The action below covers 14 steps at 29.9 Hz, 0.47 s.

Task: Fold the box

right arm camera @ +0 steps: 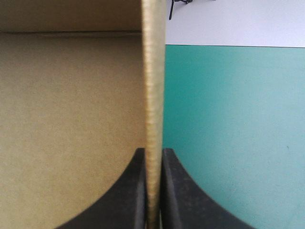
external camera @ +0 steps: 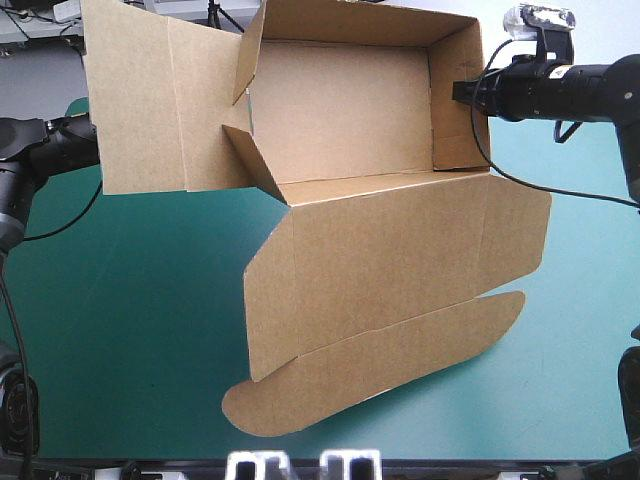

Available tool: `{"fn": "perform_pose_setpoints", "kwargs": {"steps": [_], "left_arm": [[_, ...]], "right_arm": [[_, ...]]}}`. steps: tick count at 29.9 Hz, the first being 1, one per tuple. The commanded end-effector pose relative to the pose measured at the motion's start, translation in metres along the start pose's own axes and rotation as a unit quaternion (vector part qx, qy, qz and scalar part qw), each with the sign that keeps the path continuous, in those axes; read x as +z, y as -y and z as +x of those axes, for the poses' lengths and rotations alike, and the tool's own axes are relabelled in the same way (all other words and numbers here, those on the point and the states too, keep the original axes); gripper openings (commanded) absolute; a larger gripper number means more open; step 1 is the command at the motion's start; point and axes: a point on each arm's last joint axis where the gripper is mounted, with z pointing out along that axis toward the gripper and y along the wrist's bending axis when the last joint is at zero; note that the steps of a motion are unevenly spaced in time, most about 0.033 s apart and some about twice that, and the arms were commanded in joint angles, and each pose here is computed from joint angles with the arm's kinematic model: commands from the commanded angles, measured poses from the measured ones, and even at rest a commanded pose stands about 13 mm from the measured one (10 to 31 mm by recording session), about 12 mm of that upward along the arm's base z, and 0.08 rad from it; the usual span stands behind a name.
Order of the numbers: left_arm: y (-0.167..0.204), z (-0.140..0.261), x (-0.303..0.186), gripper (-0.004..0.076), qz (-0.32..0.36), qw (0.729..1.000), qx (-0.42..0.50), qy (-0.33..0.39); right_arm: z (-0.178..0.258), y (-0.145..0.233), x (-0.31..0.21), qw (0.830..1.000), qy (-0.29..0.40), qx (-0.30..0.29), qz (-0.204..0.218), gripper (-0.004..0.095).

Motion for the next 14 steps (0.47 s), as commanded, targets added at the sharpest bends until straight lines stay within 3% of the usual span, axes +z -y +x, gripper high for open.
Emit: {"fn": "perform_pose_setpoints", "kwargs": {"steps": [1,14], "left_arm": [[0.045,0.004,-0.004,-0.0009,0.076,0.997,0.024,-0.007],[0.072,0.021,0.011,-0.0009,0.100,0.993,0.053,-0.047]], "right_arm": [[-0.014,-0.013,-0.022,0.998,0.062,-0.001,-0.006,-0.0015],[-0.013,-0.011,-0.020,0.998,0.056,-0.008,0.005,-0.0015]]}}
